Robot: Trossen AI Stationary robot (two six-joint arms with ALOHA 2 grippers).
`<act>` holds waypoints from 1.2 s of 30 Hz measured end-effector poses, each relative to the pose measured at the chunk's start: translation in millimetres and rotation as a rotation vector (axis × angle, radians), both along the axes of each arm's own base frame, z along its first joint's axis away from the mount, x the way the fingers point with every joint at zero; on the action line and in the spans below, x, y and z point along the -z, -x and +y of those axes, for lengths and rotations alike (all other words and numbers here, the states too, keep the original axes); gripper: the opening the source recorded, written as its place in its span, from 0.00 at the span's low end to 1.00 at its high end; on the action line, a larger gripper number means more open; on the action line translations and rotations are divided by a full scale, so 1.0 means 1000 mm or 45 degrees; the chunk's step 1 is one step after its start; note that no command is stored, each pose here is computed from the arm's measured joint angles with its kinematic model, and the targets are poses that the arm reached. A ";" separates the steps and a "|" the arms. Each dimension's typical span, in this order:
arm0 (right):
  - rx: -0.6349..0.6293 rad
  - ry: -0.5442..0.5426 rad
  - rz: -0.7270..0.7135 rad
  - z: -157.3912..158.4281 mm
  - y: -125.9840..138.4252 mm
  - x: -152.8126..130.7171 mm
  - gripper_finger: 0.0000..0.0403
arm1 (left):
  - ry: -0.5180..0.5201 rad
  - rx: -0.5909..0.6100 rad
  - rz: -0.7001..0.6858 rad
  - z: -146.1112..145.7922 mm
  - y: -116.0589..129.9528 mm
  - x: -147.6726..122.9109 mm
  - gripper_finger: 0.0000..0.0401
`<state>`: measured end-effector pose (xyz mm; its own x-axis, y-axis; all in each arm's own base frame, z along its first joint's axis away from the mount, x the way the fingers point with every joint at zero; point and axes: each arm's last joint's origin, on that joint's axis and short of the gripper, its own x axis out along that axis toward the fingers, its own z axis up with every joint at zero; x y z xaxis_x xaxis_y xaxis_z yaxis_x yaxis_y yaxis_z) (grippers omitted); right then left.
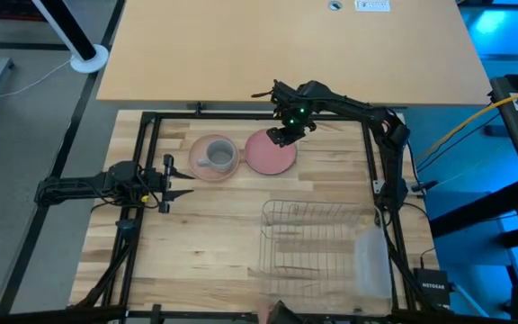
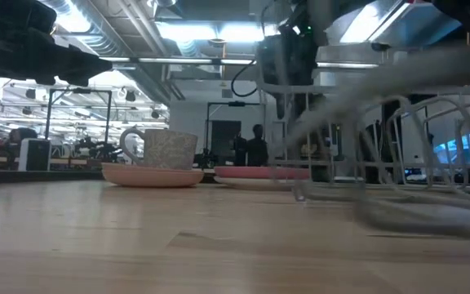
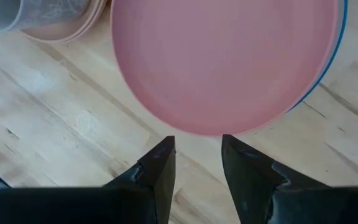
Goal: Sort dishes
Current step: Put the pink plate into the dish rack
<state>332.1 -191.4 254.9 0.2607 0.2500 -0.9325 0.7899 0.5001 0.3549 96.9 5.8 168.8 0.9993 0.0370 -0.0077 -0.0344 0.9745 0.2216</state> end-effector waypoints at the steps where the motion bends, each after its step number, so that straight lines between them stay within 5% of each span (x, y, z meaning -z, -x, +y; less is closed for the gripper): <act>1: 0.000 0.000 0.000 0.000 0.000 0.000 0.34 | 0.000 0.000 0.000 0.000 0.000 0.000 0.42; 13: 0.050 0.159 0.042 -0.008 0.000 0.001 0.34 | 0.000 0.000 0.000 0.000 0.000 0.000 0.42; 20: 0.159 0.100 0.093 -0.012 -0.003 0.012 0.34 | 0.000 0.000 0.000 0.000 0.000 0.000 0.42; 25: 0.071 0.044 -0.001 0.010 -0.023 0.015 0.34 | 0.000 0.000 0.000 0.000 0.000 0.000 0.42; 36: -0.083 0.347 0.073 0.067 -0.062 0.035 0.34 | 0.000 0.000 0.000 0.000 0.000 0.000 0.42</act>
